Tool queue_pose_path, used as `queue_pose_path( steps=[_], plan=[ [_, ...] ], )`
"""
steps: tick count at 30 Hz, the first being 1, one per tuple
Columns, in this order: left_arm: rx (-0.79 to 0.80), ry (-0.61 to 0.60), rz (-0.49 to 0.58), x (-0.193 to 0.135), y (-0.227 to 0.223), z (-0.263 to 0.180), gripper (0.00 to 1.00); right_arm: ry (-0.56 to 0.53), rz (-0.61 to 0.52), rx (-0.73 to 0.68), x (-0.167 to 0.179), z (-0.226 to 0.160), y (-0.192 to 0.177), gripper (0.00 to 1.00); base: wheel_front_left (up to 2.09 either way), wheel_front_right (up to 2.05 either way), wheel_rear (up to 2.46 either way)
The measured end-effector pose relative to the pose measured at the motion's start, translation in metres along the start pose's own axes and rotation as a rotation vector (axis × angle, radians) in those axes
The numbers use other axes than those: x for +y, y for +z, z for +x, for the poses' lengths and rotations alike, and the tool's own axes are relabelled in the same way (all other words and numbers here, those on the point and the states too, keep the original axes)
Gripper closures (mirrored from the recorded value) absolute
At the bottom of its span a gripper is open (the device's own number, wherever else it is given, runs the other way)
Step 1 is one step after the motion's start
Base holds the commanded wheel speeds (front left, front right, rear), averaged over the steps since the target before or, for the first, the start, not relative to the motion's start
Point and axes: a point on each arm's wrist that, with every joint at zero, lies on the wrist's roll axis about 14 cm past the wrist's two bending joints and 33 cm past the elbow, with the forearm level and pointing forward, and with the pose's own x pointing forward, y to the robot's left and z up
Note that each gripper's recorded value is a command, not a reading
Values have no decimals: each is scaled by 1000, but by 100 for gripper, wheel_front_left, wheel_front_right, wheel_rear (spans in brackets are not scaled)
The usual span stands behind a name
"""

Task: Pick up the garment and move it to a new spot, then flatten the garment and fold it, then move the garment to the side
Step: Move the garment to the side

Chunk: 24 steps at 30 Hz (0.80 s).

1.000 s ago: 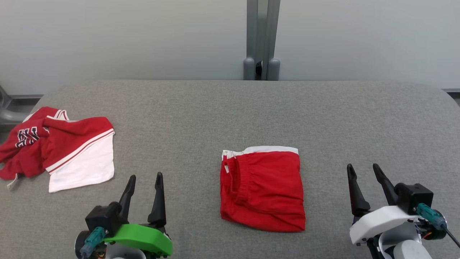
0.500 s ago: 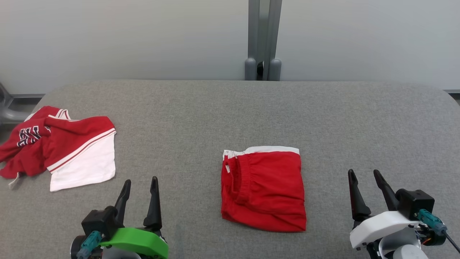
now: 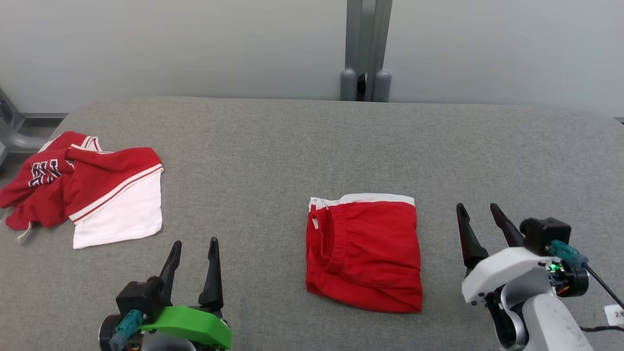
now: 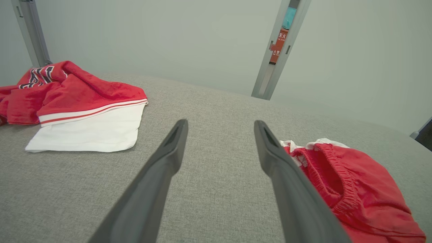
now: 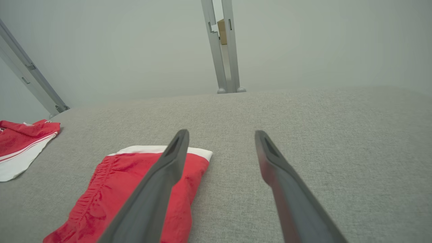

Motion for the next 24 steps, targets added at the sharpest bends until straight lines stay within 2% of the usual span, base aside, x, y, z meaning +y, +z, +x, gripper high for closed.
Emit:
queue_pose_path(
  steps=[6,17,22,23,24],
  plan=[
    [-12,17,-6,4,4,0,0,56,1,126,19,28,-15,0,0,0,0],
    [-18,136,-11,39,5,-12,0,92,-2,481,35,41,-104,0,0,0,0],
    [-6,187,-7,54,2,-19,0,129,16,578,49,38,-132,0,0,0,0],
    [-3,192,-4,55,1,-20,0,132,16,583,50,39,-134,32,0,0,0],
    [2,193,-3,56,-1,-20,0,137,19,588,52,40,-136,57,0,0,0]
  ],
)
